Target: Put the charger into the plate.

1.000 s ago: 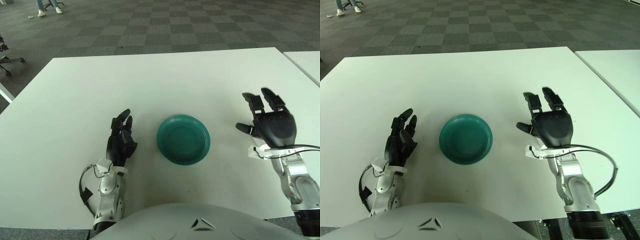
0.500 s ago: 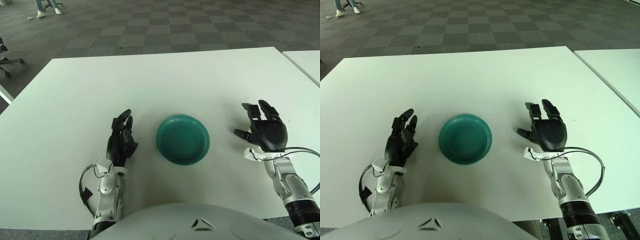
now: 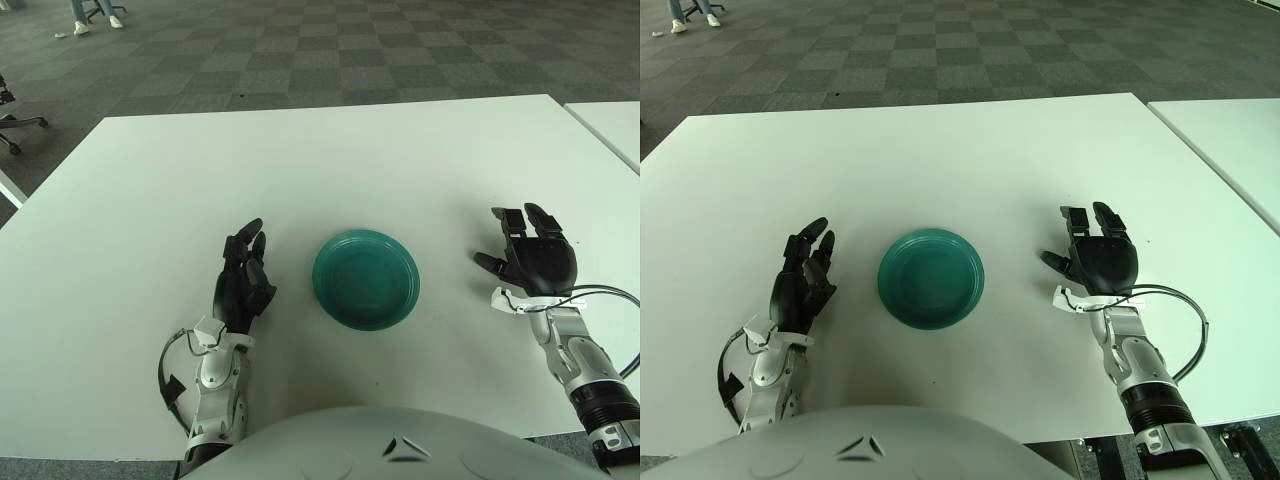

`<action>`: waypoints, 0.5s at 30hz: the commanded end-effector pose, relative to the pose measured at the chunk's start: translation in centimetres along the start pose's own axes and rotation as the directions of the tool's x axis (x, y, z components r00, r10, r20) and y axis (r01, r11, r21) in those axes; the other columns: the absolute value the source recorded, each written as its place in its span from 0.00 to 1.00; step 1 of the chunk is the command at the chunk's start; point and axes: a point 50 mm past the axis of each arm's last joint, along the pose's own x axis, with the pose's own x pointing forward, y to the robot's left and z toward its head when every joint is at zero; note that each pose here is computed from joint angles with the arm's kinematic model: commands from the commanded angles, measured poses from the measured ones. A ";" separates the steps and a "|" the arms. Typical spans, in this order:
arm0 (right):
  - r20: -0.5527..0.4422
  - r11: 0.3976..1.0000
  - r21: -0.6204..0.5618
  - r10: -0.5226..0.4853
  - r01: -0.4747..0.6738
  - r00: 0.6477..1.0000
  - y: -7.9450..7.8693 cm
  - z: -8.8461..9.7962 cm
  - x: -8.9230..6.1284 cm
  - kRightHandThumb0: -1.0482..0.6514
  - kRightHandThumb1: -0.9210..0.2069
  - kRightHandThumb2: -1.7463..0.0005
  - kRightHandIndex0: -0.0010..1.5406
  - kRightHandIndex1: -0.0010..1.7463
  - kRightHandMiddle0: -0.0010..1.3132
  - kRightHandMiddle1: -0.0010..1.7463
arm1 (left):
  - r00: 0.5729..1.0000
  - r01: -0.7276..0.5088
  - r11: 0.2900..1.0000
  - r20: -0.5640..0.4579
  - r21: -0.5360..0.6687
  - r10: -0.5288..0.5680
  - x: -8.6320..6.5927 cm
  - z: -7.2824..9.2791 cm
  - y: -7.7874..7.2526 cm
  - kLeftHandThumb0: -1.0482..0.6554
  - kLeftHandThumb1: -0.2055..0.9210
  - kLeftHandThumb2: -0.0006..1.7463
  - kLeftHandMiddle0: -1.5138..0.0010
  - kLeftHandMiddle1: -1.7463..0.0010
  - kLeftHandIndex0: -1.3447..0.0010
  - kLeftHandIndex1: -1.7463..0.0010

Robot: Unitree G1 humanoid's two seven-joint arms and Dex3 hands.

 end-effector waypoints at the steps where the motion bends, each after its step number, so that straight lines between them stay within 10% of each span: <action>1: -0.026 0.994 -0.017 0.108 -0.109 0.994 1.4 -0.4 -0.9 0.01 0.00 0.62 0.23 0.00 0.00 0.45 | 0.987 -0.047 0.999 -0.156 0.003 0.047 -2.3 -2.5 0.7 0.13 1.00 0.57 0.82 1.00 1.00 0.57; 15: -0.110 0.975 -0.024 0.218 -0.222 0.970 2.7 -1.7 -1.2 0.02 0.00 0.60 0.20 0.00 0.00 0.41 | 0.989 -0.026 0.998 -0.143 0.049 0.033 -2.2 -2.4 1.0 0.12 1.00 0.58 0.84 1.00 1.00 0.61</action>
